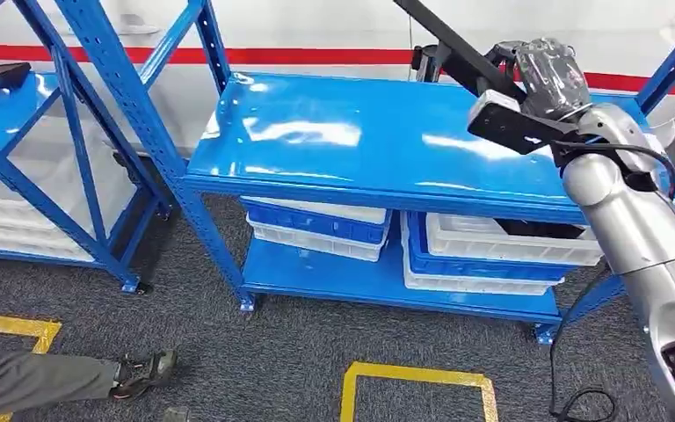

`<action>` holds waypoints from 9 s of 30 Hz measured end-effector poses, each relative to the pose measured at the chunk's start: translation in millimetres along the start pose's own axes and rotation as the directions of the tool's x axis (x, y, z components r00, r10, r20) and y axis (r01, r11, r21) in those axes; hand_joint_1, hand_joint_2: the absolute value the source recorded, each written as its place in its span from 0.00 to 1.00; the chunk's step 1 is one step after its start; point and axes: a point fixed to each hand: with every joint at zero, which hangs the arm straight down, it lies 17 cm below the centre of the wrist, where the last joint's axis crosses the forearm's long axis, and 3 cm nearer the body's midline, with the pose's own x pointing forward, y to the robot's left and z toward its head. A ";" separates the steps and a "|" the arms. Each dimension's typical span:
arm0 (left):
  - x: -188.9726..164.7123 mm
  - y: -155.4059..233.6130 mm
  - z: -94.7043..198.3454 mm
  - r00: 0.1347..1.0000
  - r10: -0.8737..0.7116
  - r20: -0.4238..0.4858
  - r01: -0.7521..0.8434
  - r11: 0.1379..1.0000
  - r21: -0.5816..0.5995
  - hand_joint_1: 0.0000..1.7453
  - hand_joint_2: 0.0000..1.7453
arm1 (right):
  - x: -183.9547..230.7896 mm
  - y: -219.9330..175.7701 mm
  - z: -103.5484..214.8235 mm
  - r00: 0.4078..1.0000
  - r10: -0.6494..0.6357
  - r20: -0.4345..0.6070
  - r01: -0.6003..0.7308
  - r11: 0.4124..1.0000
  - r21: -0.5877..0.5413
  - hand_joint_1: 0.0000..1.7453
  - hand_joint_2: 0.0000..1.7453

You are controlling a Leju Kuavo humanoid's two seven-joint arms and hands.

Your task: Take the parts from the cabinet and place them on the table.

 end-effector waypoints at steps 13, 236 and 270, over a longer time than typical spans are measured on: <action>-0.5 1.5 -1.1 1.000 -0.010 -0.008 0.010 1.000 -0.009 0.00 1.00 | -18.6 56.9 49.8 0.997 -0.013 -0.076 0.019 0.997 0.075 1.00 1.00; -6.2 -3.1 0.4 0.999 0.009 -0.040 -0.010 1.000 -0.023 0.00 1.00 | -35.8 66.7 67.1 0.967 0.102 -0.232 -0.101 0.995 0.019 1.00 1.00; -13.8 7.0 1.2 0.998 0.028 -0.058 -0.028 1.000 0.012 0.00 1.00 | -59.2 71.7 55.9 0.907 0.279 -0.315 -0.275 0.960 0.058 1.00 1.00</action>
